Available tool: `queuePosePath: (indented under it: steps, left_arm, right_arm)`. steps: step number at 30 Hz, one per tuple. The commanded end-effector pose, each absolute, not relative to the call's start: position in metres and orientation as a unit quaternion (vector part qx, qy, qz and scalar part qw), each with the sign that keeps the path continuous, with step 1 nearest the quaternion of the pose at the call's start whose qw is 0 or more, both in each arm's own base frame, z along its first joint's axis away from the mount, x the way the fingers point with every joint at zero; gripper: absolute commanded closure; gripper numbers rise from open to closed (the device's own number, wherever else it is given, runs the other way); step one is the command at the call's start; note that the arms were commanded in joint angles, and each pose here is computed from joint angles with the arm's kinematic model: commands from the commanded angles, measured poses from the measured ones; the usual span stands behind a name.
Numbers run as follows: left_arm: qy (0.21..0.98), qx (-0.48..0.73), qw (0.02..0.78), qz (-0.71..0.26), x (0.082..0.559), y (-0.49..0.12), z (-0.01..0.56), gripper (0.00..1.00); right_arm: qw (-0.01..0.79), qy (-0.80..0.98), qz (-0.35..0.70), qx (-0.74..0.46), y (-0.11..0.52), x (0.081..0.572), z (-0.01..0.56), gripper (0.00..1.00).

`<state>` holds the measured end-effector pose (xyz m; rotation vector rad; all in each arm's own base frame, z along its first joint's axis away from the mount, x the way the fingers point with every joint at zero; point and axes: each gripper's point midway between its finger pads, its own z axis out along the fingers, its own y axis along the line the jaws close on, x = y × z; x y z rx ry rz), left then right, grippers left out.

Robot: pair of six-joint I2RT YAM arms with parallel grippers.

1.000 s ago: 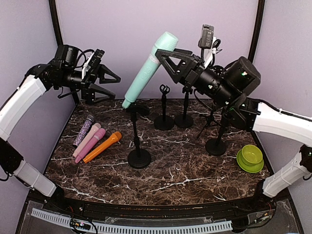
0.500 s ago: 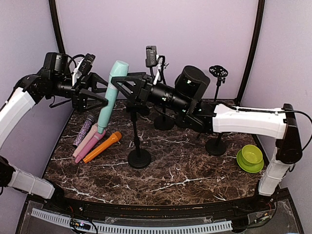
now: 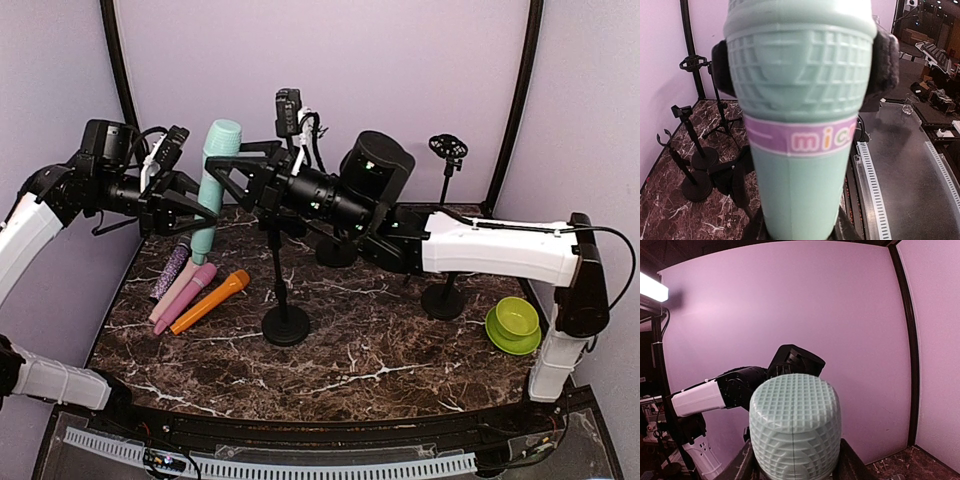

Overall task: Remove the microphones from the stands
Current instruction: Pass from the right arm to the left, then place the microphone at the center of the board.

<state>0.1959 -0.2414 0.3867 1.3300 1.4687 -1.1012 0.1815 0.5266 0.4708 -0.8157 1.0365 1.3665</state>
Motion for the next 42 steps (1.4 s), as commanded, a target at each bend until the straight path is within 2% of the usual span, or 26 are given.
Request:
queuePosePath:
  steps: [1, 6, 7, 8, 9, 11, 15, 22, 28, 33, 37, 42]
  left_arm:
    - [0.602, 0.523, 0.415, -0.439, 0.193, -0.238, 0.382, 0.87]
    - [0.613, 0.515, 0.422, -0.427, 0.199, -0.237, 0.383, 0.91]
    - [0.618, 0.511, 0.427, -0.419, 0.204, -0.237, 0.384, 0.93]
    - [0.623, 0.506, 0.432, -0.411, 0.208, -0.236, 0.385, 0.94]
    - [0.632, 0.499, 0.435, -0.404, 0.215, -0.234, 0.384, 0.96]
    - [0.653, 0.481, 0.442, -0.383, 0.232, -0.226, 0.379, 0.99]
    - [0.707, 0.434, 0.443, -0.34, 0.279, -0.206, 0.357, 1.0]
    - [0.793, 0.4, 0.403, -0.222, 0.378, -0.174, 0.268, 1.0]
    - [0.806, 0.448, 0.356, -0.153, 0.448, -0.171, 0.194, 1.0]
    - [0.815, 0.448, 0.347, -0.12, 0.506, -0.176, 0.161, 1.0]
    - [0.82, 0.435, 0.349, -0.128, 0.532, -0.185, 0.148, 1.0]
    - [0.823, 0.448, 0.332, -0.112, 0.539, -0.193, 0.113, 1.0]
  right_arm:
    - [0.594, 0.43, 0.576, -0.361, 0.531, 0.172, 0.477, 0.59]
    - [0.612, 0.453, 0.543, -0.355, 0.519, 0.181, 0.475, 0.3]
    - [0.617, 0.458, 0.533, -0.354, 0.516, 0.182, 0.475, 0.21]
    - [0.623, 0.461, 0.523, -0.353, 0.51, 0.184, 0.476, 0.04]
    - [0.631, 0.469, 0.51, -0.348, 0.504, 0.187, 0.474, 0.01]
    - [0.645, 0.484, 0.491, -0.33, 0.486, 0.193, 0.475, 0.0]
    - [0.671, 0.505, 0.455, -0.295, 0.444, 0.2, 0.477, 0.0]
    - [0.705, 0.522, 0.416, -0.237, 0.381, 0.204, 0.481, 0.0]
    - [0.702, 0.544, 0.404, -0.219, 0.361, 0.205, 0.463, 0.0]
    - [0.693, 0.565, 0.397, -0.207, 0.352, 0.208, 0.447, 0.0]
    - [0.686, 0.579, 0.39, -0.204, 0.35, 0.21, 0.437, 0.0]
    - [0.677, 0.593, 0.381, -0.211, 0.354, 0.212, 0.423, 0.0]
